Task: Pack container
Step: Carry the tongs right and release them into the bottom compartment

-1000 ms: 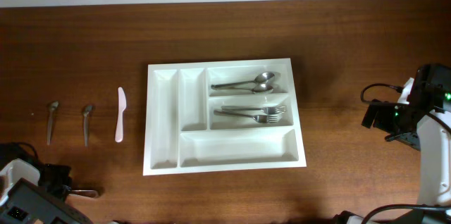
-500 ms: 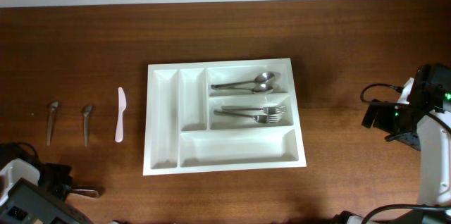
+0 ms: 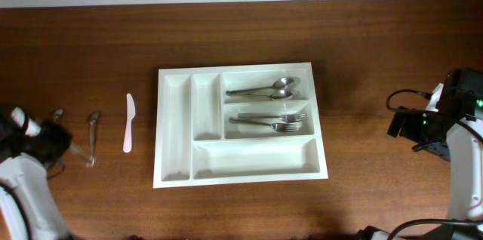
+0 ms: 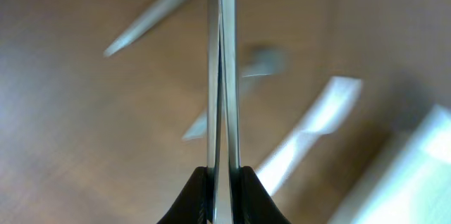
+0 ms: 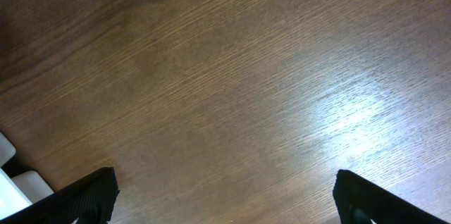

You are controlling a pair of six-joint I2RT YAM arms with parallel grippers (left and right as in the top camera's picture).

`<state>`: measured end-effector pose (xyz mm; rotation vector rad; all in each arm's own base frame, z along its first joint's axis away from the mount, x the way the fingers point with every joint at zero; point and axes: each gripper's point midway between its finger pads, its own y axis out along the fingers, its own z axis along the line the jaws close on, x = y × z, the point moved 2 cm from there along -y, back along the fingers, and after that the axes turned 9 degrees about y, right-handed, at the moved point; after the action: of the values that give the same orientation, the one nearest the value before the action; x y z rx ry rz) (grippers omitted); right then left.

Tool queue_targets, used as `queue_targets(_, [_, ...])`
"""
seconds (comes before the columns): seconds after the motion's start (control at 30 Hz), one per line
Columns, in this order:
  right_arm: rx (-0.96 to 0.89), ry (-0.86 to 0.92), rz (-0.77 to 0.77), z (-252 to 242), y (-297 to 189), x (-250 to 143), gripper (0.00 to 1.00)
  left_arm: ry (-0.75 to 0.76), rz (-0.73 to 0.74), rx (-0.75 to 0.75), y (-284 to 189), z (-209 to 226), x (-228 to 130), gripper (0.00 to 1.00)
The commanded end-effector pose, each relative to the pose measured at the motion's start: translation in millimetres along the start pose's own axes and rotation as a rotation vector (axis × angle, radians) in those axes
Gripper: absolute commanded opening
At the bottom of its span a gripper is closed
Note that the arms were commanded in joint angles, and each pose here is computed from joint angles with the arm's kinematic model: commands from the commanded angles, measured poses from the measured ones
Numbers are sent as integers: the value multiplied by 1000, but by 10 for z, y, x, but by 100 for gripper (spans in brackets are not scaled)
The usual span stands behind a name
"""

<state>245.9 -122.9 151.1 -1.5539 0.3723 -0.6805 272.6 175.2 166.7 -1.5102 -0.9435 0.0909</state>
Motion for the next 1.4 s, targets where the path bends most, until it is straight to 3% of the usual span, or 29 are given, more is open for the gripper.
queue_targets(0.0, [-17, 1, -3, -36, 9, 16, 99, 237, -107, -181, -376, -689, 114, 11])
queue_targets(0.17, [-17, 1, -3, -36, 9, 16, 99, 456, -163, -334, -690, -1479, -97, 11])
queue_targets(0.33, [-17, 1, -3, -36, 9, 16, 99, 652, -107, -472, -789, -2107, -558, 11])
queue_targets(0.47, [-17, 1, -3, -36, 9, 16, 99, 803, -59, -499, -775, -2454, -939, 12])
queue_targets(0.83, [-16, 1, -3, -35, 9, 16, 99, 1231, 64, -574, -618, -2948, -1829, 16])
queue_targets(1.03, [-17, 1, -3, -36, 9, 16, 99, 1436, 154, -601, -446, -3066, -2291, 21])
queue_targets(1.37, [-16, 1, -3, -35, 9, 16, 99, 1793, 208, -676, -374, -3141, -2913, 20])
